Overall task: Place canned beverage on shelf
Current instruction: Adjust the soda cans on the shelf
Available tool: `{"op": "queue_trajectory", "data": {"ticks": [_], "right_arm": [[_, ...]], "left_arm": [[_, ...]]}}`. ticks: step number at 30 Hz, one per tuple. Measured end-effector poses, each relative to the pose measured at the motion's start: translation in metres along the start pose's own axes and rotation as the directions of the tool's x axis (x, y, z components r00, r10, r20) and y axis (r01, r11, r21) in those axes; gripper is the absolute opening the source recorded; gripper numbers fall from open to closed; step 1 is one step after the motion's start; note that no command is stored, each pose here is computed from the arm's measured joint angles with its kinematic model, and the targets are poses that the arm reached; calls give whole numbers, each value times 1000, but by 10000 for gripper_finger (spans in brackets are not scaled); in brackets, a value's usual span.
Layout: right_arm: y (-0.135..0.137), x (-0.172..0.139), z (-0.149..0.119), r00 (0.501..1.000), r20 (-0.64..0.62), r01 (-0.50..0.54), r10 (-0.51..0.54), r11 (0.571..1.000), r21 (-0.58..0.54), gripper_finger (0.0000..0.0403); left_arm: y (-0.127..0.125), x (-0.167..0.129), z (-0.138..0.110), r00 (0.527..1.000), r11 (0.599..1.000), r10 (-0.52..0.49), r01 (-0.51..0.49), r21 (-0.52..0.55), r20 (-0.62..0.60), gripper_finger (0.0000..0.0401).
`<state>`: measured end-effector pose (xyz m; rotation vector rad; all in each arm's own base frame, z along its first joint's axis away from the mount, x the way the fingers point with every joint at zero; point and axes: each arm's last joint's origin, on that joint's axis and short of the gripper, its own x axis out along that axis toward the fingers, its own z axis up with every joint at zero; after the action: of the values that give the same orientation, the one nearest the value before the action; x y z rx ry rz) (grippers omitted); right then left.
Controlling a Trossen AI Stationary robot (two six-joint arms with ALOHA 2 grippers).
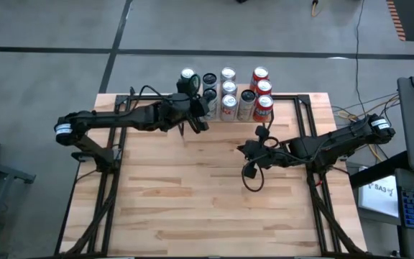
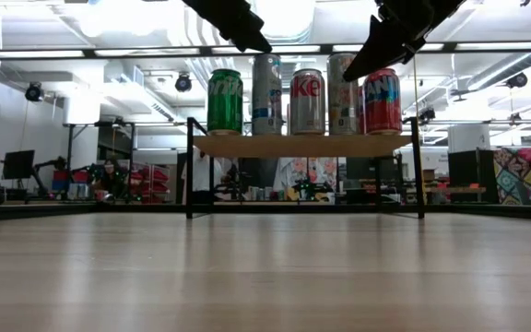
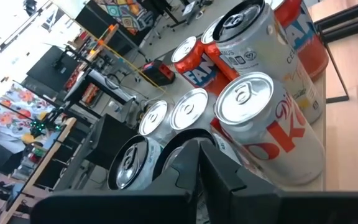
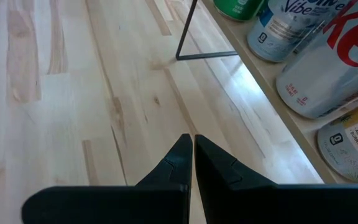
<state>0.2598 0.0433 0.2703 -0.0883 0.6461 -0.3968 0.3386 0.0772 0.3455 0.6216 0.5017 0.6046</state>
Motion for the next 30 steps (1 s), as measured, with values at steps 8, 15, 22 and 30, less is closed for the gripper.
{"op": "queue_trajectory", "data": {"ticks": [8,15,22,30], "right_arm": [[0,0,0,1000,0,0,0,1000,0,9],[0,0,0,1000,0,0,0,1000,0,9],[0,0,0,1000,0,0,0,1000,0,9],[0,0,0,1000,0,0,0,1000,0,9]], "left_arm": [[1,-1,0,1000,1000,-4,4,6,-6,0],[1,-2,0,1000,998,-27,26,49,10,0],[1,-3,1,998,996,-57,55,66,30,0],[0,-3,1,997,995,-72,68,78,40,0]]}}
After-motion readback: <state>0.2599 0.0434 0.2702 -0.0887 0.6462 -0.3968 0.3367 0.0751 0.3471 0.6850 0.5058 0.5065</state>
